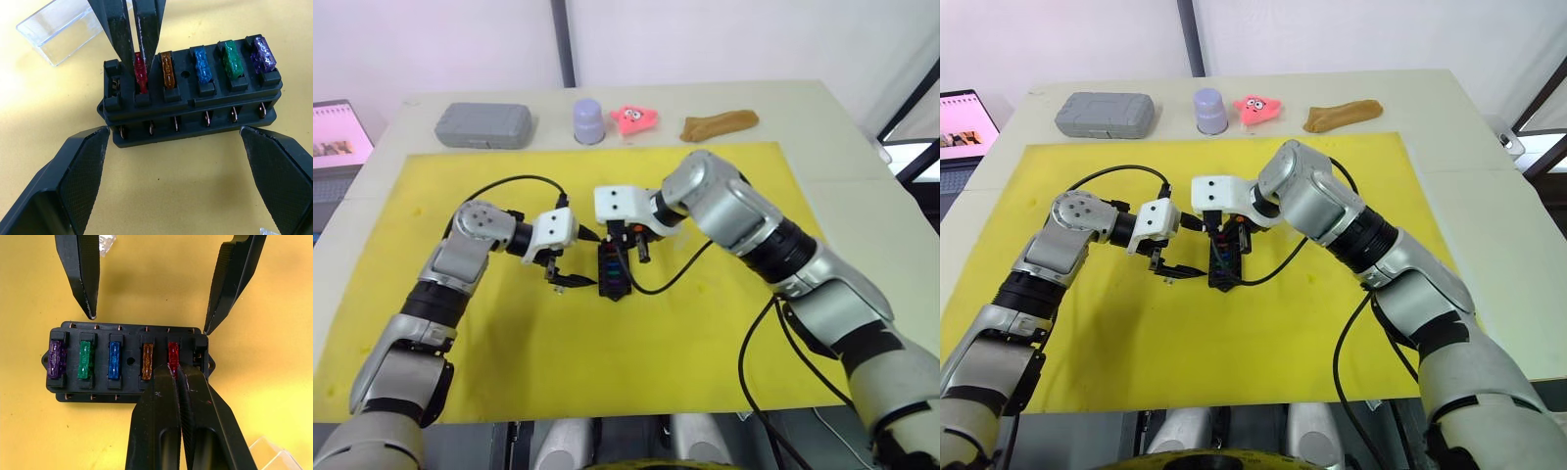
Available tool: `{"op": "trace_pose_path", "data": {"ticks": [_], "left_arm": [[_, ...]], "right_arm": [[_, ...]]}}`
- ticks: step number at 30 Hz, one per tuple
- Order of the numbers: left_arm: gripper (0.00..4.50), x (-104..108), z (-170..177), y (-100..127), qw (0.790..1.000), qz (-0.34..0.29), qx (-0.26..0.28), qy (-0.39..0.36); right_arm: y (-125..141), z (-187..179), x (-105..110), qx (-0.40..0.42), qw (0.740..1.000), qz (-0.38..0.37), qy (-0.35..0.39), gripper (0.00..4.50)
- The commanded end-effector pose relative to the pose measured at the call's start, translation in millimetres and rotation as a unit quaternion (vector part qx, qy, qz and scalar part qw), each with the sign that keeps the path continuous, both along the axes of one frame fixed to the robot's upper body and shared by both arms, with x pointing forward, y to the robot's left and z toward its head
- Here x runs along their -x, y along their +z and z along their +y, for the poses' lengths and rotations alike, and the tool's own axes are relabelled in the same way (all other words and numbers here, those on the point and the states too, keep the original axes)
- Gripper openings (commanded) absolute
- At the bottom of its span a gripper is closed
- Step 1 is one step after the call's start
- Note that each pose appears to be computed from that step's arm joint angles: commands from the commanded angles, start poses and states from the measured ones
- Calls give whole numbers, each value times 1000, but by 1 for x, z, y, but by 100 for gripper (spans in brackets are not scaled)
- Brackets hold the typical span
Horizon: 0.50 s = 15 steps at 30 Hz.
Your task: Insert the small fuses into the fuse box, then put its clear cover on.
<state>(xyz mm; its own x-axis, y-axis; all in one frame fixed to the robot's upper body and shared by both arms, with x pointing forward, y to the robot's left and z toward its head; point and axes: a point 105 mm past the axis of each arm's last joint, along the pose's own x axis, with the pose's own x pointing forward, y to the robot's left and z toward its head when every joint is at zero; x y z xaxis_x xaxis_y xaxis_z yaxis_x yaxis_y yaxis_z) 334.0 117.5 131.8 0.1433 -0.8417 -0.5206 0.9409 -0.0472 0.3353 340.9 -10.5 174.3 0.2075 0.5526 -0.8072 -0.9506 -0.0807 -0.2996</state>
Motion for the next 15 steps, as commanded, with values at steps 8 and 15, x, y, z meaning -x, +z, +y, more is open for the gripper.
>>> {"op": "trace_pose_path", "data": {"ticks": [8,15], "left_arm": [[448,1,-1,6,1000,-14,2,-8],[448,1,0,5,1000,-14,1,-7]], "right_arm": [[14,7,-2,5,1000,-20,7,0],[6,6,-5,20,1000,-20,4,0]]}}
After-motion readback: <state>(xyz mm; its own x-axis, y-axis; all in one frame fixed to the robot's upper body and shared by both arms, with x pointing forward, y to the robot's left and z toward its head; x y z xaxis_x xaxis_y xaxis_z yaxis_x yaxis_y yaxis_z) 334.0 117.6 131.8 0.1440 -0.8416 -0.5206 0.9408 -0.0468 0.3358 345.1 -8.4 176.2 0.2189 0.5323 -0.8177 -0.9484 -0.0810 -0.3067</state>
